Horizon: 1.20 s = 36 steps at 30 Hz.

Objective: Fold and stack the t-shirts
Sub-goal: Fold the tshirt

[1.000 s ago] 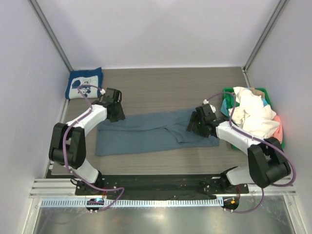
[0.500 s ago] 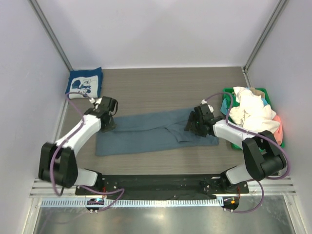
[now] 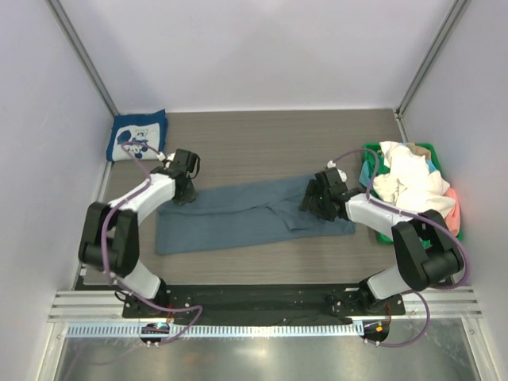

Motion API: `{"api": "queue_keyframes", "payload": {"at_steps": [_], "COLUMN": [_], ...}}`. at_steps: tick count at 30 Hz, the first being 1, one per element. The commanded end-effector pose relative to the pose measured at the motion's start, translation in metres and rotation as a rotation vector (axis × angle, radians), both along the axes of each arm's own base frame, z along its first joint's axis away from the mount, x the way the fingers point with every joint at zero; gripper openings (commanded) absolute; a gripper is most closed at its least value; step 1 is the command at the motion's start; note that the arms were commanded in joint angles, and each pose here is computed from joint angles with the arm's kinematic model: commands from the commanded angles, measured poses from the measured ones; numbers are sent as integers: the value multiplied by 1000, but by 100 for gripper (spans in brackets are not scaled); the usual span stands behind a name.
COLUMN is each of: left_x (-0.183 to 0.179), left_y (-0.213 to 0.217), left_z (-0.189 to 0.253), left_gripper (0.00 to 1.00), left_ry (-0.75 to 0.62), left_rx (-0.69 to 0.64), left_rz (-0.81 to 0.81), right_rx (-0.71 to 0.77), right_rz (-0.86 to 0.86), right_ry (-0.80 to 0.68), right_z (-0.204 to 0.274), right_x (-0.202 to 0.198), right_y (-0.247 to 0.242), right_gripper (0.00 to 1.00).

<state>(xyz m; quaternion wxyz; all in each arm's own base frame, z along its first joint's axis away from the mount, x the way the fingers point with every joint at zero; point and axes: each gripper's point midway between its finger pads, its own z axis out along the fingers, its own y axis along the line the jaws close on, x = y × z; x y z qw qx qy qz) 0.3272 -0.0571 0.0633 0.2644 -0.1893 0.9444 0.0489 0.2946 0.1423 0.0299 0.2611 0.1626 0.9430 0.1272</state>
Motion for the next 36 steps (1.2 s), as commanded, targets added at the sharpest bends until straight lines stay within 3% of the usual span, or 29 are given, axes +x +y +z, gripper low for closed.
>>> {"api": "queue_keyframes", "payload": {"at_steps": [1, 7, 13, 17, 19, 20, 25, 32, 36], "left_x": [6, -33, -73, -106, -123, -138, -174, -189, -189], "left_y": [-13, -10, -30, -55, -72, -73, -94, -108, -138], "left_z": [-17, -28, -32, -32, -34, -43, -38, -26, -15], "left_gripper": [20, 19, 19, 20, 20, 20, 21, 21, 20], "left_ry": [39, 91, 119, 123, 138, 170, 128, 45, 22], "left_rx": [-48, -83, -178, -271, -326, -348, -529, -603, -665], "left_rz": [-17, 4, -33, -64, -92, -94, -74, -116, -210], "right_rx": [-11, -22, -71, -62, -78, -70, 31, 135, 217], "right_rz": [-14, -56, -37, 26, 70, 80, 195, 363, 435], "right_ry": [42, 67, 81, 84, 105, 57, 89, -40, -129], "right_z": [-16, -23, -32, -42, -46, -33, -57, -42, -33], "right_x": [7, 61, 128, 181, 189, 211, 234, 267, 279], "right_y": [-3, -30, -18, 13, 28, 38, 85, 149, 182], "right_gripper": [70, 69, 69, 67, 66, 66, 66, 70, 75]}}
